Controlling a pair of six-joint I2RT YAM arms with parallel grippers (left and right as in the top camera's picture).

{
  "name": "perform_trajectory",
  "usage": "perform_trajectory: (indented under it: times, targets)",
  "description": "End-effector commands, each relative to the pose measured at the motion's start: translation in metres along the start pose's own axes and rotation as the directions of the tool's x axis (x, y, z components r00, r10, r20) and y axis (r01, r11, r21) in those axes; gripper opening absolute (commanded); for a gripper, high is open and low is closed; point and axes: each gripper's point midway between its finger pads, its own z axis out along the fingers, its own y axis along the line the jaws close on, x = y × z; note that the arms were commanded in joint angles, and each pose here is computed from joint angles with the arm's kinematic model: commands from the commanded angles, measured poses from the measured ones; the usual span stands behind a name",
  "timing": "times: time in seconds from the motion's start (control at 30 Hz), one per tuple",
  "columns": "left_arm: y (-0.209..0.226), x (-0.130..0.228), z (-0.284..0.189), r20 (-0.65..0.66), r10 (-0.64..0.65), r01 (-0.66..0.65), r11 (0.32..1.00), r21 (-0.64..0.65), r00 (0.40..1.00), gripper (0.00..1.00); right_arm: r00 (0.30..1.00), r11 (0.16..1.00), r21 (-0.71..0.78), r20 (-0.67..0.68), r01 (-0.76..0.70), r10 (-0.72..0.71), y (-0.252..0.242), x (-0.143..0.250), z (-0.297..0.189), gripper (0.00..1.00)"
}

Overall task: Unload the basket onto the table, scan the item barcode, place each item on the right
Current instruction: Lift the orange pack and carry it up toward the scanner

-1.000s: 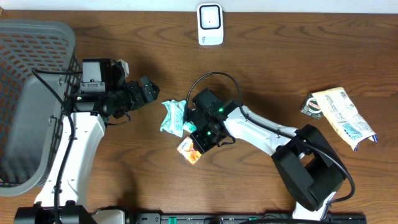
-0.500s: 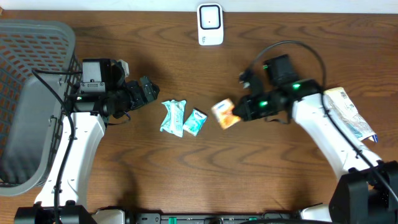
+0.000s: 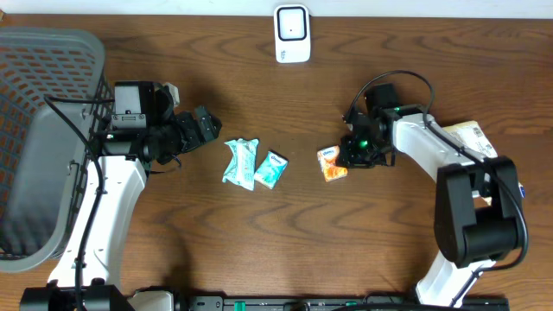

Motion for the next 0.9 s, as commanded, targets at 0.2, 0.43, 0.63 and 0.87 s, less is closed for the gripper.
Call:
perform_trajectory:
  times: [0.2, 0.43, 0.63, 0.87]
  targets:
    - [0.003, 0.000, 0.001, 0.000, 0.008, -0.008, 1.000, -0.009, 1.000, 0.99, 0.998, 0.998, -0.015, 0.017, 0.054, -0.054, 0.003, -0.005, 0.002, 0.35]
    - [0.003, 0.000, 0.000, 0.001, 0.008, -0.008, 1.000, -0.009, 1.000, 0.99, 0.998, 0.997, -0.037, -0.013, 0.062, -0.062, 0.009, 0.001, 0.012, 0.32]
    - [0.003, 0.000, 0.000, 0.001, 0.009, -0.009, 1.000, -0.009, 1.000, 0.99, 0.994, 0.998, -0.058, -0.104, 0.032, -0.038, 0.006, 0.016, 0.038, 0.10]
    - [0.003, 0.000, 0.000, 0.001, 0.009, -0.009, 1.000, -0.009, 1.000, 0.99, 0.999, 0.955, -0.297, -0.046, -0.014, 0.001, 0.036, 0.004, -0.005, 0.01]
